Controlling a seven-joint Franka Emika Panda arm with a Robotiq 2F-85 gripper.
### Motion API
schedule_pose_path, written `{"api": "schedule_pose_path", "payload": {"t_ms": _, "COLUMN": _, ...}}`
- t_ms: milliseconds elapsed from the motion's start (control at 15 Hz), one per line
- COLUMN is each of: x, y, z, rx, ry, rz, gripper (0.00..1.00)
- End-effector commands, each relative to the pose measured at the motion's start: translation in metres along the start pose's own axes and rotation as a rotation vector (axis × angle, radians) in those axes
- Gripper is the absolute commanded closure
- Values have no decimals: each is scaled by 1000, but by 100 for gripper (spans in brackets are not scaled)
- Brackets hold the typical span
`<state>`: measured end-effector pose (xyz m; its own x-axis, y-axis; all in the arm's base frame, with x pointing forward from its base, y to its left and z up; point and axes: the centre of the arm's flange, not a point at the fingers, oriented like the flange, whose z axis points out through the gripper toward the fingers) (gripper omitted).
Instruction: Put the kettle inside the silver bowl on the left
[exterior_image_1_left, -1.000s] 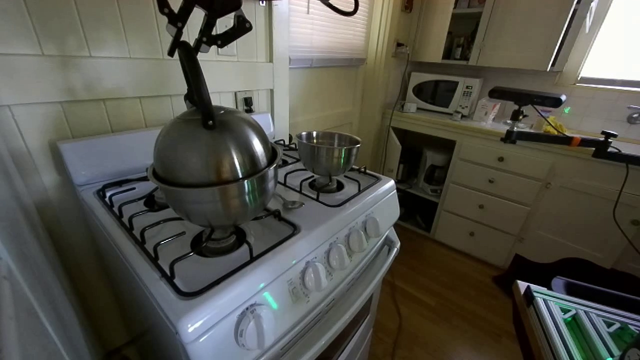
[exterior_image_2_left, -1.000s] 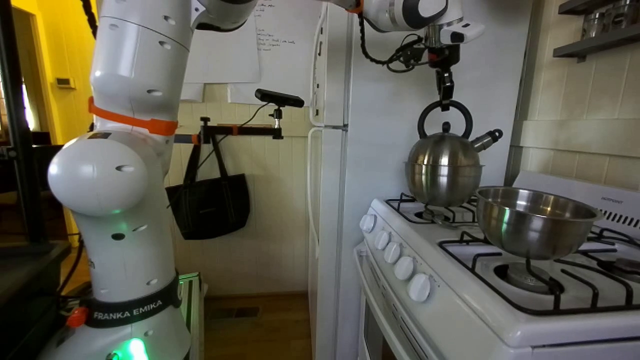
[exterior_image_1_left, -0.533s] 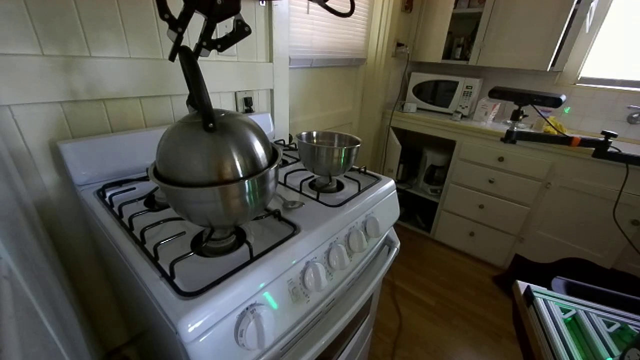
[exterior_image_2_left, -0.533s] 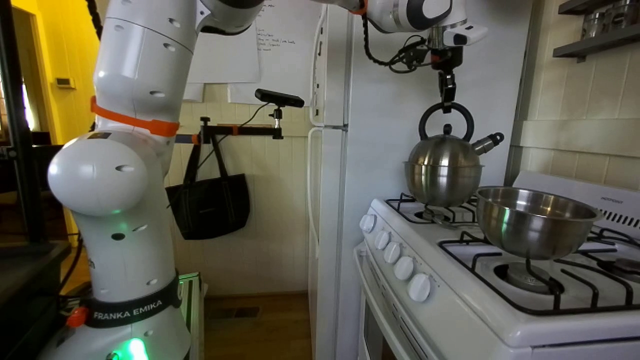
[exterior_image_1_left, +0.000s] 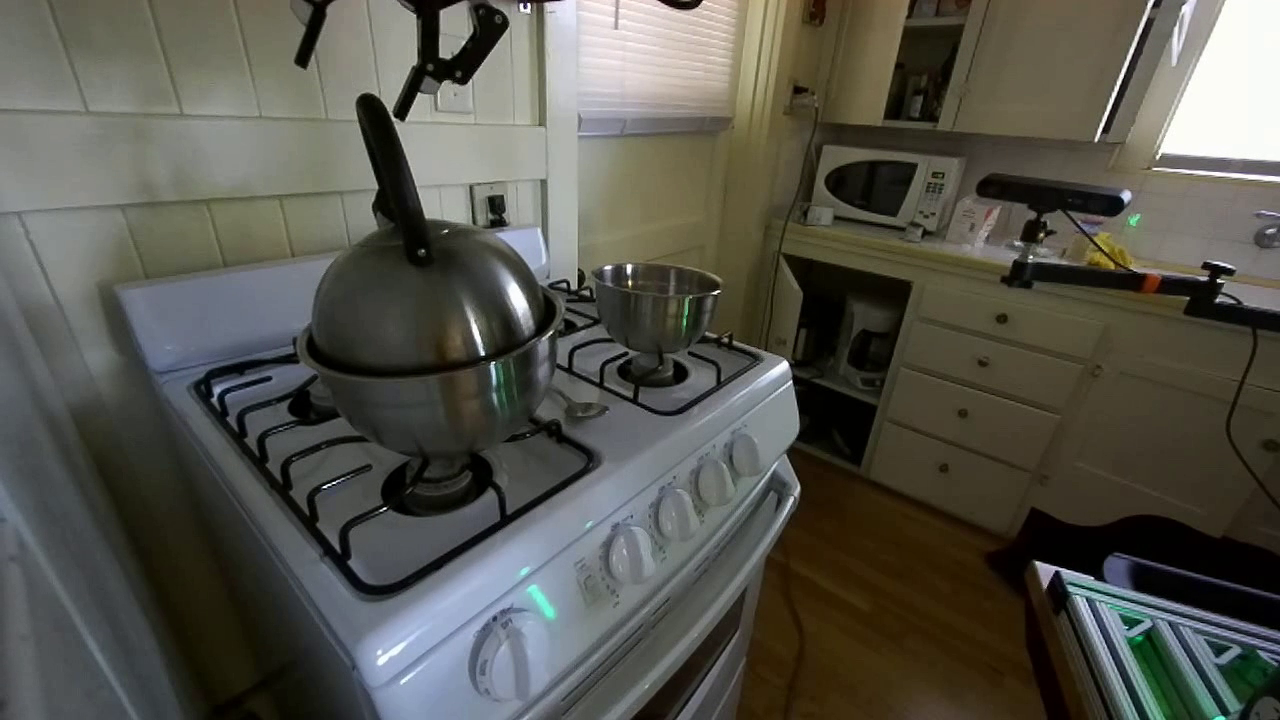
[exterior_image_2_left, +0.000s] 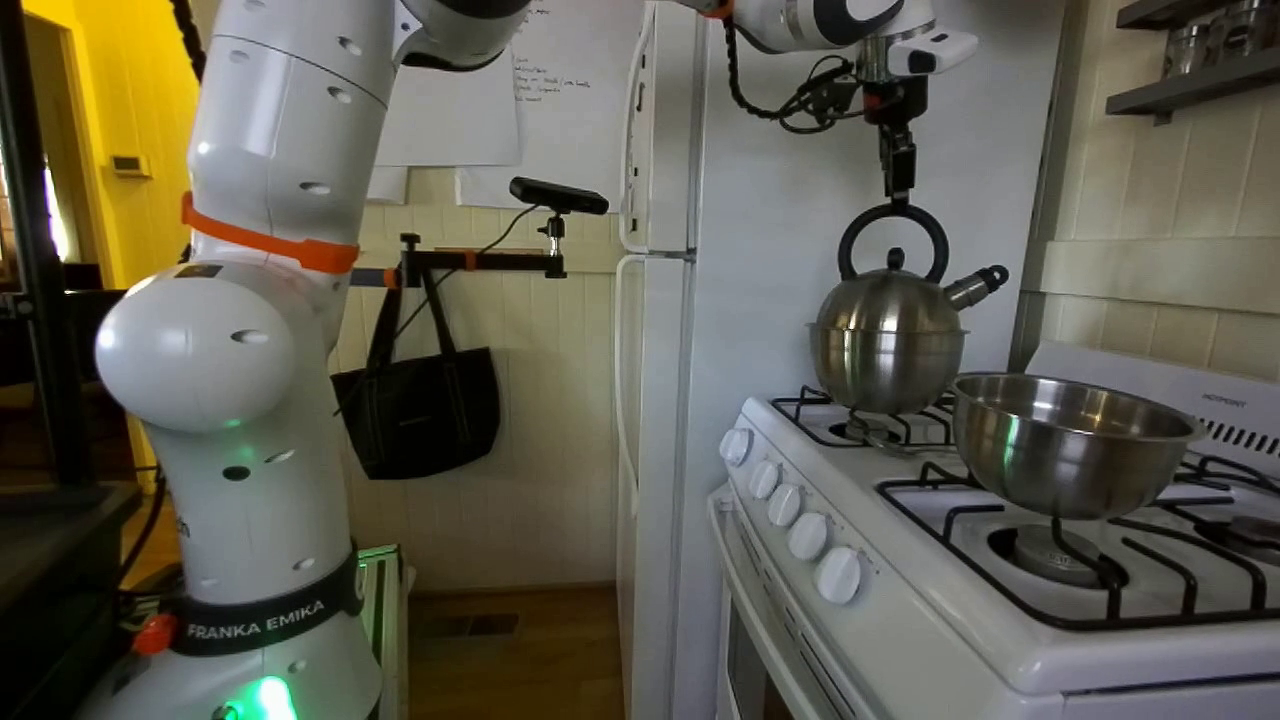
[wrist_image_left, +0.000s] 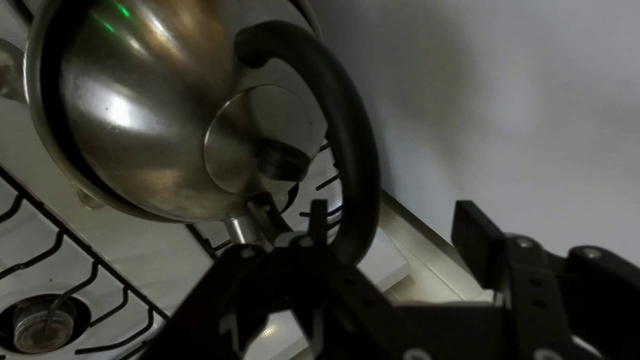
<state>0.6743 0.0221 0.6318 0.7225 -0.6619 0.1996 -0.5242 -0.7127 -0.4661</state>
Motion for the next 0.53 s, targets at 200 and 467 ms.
{"api": "schedule_pose_path", "payload": {"t_ms": 200, "x": -8, "y": -2, "z": -23, "rx": 11, "ry": -11, "rz": -10, "gripper": 0}}
{"api": "schedule_pose_path", "payload": {"t_ms": 467, "x": -3, "y": -7, "z": -24, "rx": 25, "ry": 23, "rz": -16, "gripper": 0}}
